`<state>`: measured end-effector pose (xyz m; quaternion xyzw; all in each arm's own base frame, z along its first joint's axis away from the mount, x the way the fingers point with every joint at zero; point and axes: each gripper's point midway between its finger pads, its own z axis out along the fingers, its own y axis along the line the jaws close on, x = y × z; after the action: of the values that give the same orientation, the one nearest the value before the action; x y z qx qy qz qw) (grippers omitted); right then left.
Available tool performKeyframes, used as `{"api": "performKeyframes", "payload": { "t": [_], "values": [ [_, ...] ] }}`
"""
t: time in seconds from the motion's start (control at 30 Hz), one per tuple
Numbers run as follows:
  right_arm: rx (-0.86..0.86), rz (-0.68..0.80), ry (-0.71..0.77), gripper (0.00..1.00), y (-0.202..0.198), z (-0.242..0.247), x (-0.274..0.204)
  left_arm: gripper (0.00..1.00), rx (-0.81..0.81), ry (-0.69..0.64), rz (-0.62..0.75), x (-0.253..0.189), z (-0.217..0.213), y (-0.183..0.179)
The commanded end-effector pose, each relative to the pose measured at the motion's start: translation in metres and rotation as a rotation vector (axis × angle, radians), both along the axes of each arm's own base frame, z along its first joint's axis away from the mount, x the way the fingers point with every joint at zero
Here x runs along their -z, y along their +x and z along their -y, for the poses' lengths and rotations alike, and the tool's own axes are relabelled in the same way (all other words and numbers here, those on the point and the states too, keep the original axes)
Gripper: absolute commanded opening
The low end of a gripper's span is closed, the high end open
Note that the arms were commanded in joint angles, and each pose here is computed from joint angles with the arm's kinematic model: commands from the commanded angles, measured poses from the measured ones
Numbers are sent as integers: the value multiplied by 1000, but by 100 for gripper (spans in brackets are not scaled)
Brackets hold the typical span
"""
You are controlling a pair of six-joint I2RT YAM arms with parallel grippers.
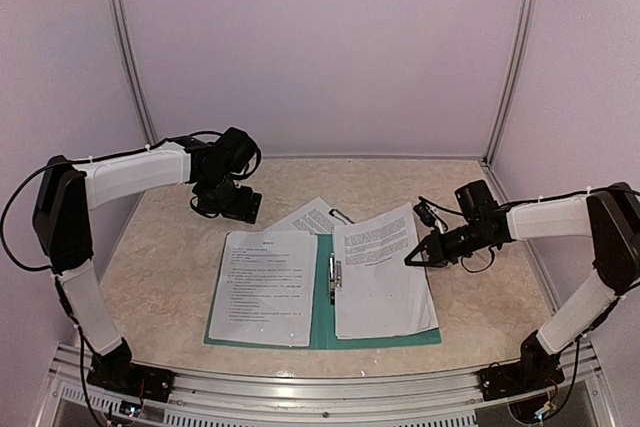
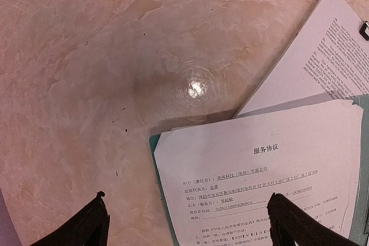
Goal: Put the files into the folder
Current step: Insert the spring clip onto the folder.
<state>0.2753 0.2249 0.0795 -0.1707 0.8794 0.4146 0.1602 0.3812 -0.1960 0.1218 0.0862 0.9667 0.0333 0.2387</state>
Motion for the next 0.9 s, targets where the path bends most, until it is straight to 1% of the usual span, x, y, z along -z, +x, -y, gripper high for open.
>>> {"api": "performKeyframes", "payload": {
  "t": [0.0,0.37,0.47,0.57,0.87],
  "values": [
    [-12,1,-54,0,4,1,9,92,12,31,-3,1,1,0],
    [-28,-30,-93,0,-5,6,20,92,18,53,1,1,2,1],
    [-30,-35,-118,7,-5,9,25,92,19,55,1,1,2,0],
    [-27,-36,-130,11,-4,10,28,92,18,57,2,1,2,0],
    [-19,-43,-184,16,-3,14,39,92,16,68,6,-1,2,1]
  ]
}}
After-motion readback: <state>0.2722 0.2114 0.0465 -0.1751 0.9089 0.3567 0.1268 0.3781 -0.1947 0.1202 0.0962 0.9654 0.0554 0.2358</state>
